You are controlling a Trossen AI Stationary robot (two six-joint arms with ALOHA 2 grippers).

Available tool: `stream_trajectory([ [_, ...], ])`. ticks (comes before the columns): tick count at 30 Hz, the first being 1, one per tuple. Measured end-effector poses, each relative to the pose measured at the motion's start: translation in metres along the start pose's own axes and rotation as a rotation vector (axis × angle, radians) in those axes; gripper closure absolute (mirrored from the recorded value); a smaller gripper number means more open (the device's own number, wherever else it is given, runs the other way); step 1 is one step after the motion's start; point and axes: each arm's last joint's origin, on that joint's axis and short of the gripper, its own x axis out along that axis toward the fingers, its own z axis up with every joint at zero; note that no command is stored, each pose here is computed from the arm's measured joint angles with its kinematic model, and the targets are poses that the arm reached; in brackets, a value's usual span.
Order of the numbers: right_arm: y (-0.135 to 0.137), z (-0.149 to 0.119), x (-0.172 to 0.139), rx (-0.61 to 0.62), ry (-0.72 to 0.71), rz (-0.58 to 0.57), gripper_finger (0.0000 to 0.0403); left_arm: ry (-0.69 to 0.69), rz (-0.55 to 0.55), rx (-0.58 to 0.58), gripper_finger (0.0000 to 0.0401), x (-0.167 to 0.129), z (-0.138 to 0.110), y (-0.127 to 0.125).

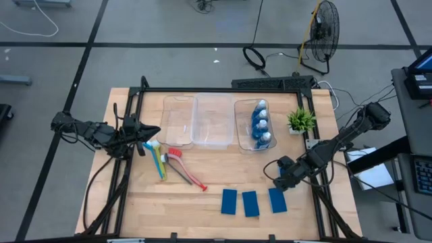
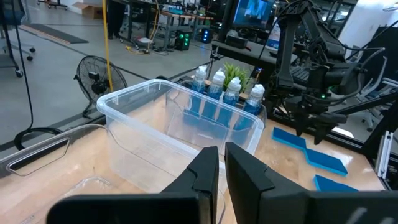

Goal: Pick & Place Kitchen Sink Supplies
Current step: Put the blue sponge into the left transparent bin

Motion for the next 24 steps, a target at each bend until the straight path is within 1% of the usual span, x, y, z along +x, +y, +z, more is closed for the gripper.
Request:
stream_trajectory([
  [6,0.003,0.000,0.000,-0.004,-0.001,0.032,0.0049,0.000,0.000,-0.001,0.0368,0.000,0.000,0.000],
  [9,0.003,0.000,0.000,0.000,0.001,0.030,0.0049,0.000,0.000,0.000,0.0368,0.000,0.000,0.000],
  [14,0.003,0.000,0.000,0.072,0.005,0.028,0.0048,0.000,0.000,-0.001,0.0368,0.000,0.000,0.000],
  [15,0.003,0.000,0.000,0.069,0.007,0.029,0.0048,0.000,0.000,0.000,0.0368,0.000,0.000,0.000],
  [18,0.005,-0.001,0.000,0.006,0.026,0.051,0.0048,0.000,0.000,0.003,0.0368,0.000,0.000,0.000],
  [24,0.011,-0.002,-0.001,-0.033,0.034,0.116,0.0049,0.000,0.000,0.014,0.0368,0.000,0.000,0.000],
])
